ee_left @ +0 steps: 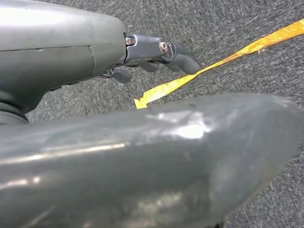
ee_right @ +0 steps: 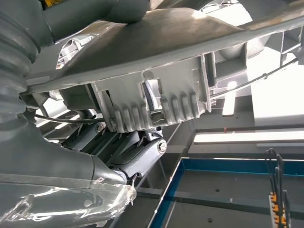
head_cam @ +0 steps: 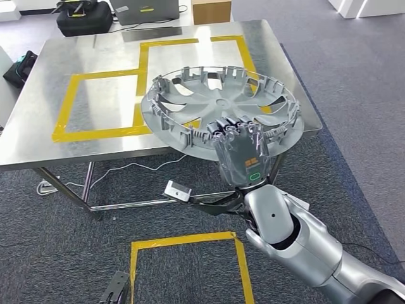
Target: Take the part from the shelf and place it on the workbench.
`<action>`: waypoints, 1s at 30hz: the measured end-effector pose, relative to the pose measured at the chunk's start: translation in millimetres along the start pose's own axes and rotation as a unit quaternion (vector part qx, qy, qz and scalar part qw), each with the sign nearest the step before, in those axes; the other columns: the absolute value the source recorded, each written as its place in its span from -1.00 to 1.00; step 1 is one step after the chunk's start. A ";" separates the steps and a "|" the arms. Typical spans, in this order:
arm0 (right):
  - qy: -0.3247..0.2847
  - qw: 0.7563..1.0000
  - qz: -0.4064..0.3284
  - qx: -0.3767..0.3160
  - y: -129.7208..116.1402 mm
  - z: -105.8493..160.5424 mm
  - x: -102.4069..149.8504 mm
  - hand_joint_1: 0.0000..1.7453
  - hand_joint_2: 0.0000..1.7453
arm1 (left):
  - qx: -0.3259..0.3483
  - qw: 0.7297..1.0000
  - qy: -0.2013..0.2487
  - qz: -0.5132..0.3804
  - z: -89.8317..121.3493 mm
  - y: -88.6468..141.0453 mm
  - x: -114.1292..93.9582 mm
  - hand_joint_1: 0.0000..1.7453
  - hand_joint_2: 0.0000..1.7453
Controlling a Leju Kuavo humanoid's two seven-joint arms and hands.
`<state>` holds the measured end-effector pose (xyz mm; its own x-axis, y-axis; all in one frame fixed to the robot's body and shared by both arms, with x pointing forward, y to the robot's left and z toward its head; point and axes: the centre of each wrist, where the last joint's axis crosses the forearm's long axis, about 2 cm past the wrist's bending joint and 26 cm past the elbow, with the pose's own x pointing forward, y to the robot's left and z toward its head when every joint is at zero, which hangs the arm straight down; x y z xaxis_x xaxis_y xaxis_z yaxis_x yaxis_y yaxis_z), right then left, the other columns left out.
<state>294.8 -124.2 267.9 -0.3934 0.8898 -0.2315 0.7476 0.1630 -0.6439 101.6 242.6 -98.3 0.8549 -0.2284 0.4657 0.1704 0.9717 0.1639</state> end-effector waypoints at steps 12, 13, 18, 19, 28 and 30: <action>0.013 0.999 0.019 0.048 10.5 13.3 4.7 1.00 1.00 | 0.007 1.000 -0.002 0.007 1.4 1.7 -6.7 -1.00 -1.00; 0.014 0.998 0.021 0.053 11.9 15.9 4.6 1.00 1.00 | 0.009 1.000 0.000 0.008 1.7 2.4 -8.4 -1.00 -1.00; 0.008 0.996 0.031 0.079 19.8 33.6 3.0 1.00 1.00 | 0.018 1.000 0.010 0.021 3.7 5.4 -17.6 -1.00 -1.00; 0.006 0.996 0.032 0.084 21.3 37.1 2.3 1.00 1.00 | 0.018 0.999 0.013 0.024 4.0 5.9 -19.1 -1.00 -1.00; -0.015 0.994 0.041 0.103 27.2 46.3 -2.9 1.00 1.00 | 0.021 0.999 0.024 0.035 4.6 10.1 -24.2 -1.00 -1.00; -0.018 0.994 0.041 0.104 27.7 46.5 -3.2 1.00 1.00 | 0.022 0.999 0.025 0.035 4.6 10.7 -24.6 -1.00 -1.00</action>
<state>291.8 -142.3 216.9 -0.3565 0.8803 -0.3129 0.6529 -0.0049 -0.7574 80.1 258.3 -103.9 0.8876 -0.1547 0.4339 0.0879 0.9815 0.1701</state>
